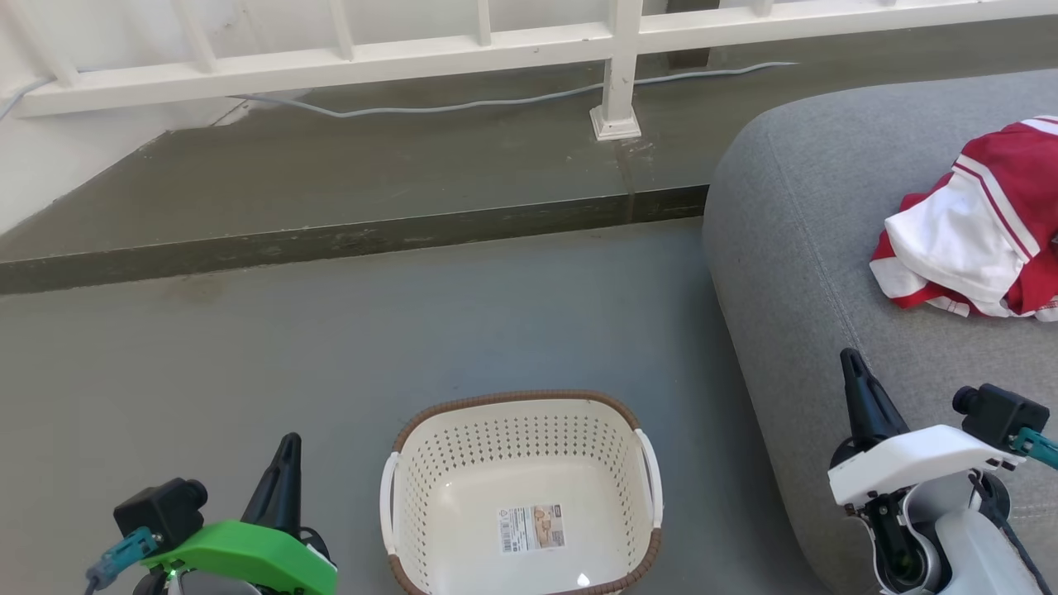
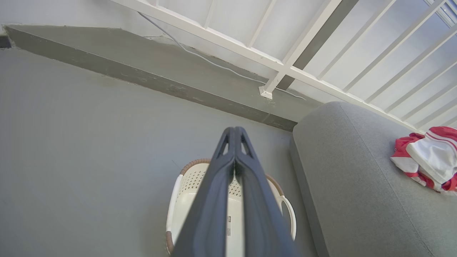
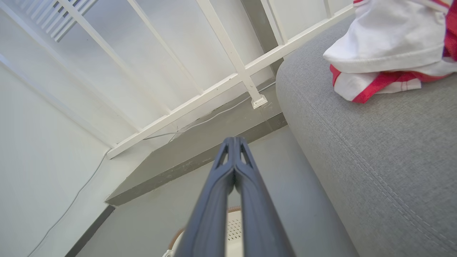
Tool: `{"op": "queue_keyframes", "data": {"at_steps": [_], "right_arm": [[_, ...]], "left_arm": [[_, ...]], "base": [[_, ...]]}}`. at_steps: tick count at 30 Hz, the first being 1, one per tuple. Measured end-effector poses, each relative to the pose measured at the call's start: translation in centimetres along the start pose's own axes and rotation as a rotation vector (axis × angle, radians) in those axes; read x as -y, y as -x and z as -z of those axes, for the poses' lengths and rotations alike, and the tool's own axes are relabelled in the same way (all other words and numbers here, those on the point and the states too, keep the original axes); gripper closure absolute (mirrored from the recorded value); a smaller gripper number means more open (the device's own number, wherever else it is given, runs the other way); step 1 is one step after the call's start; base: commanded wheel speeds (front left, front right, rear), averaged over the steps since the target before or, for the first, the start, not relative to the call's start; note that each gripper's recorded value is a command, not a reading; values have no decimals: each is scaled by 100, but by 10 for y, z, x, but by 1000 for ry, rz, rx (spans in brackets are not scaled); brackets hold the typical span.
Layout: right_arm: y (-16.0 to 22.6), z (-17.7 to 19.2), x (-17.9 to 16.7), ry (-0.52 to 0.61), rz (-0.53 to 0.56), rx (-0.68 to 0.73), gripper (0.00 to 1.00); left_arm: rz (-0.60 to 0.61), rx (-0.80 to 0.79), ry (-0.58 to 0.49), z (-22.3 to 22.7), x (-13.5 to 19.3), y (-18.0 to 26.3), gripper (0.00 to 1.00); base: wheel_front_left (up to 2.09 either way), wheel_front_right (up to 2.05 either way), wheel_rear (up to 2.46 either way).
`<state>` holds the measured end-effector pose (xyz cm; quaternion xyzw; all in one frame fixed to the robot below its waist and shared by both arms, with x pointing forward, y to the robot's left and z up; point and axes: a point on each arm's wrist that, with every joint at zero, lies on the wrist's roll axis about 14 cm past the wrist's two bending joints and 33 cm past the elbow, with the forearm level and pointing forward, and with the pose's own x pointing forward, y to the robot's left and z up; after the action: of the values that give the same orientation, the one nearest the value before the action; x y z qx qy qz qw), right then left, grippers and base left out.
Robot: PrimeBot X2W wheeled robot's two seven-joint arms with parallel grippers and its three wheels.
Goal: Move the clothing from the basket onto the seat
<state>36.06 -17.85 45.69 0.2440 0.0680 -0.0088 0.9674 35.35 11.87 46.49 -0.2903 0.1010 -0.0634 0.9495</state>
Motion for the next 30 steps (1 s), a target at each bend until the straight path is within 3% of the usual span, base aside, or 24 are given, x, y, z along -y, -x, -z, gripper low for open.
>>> {"op": "queue_keyframes", "data": {"at_steps": [30], "right_arm": [[-3, -5, 13, -451, 56, -11, 100]], "left_arm": [[-66, 10, 410, -11, -26, -1, 100]], "base": [[0, 0, 0]]}}
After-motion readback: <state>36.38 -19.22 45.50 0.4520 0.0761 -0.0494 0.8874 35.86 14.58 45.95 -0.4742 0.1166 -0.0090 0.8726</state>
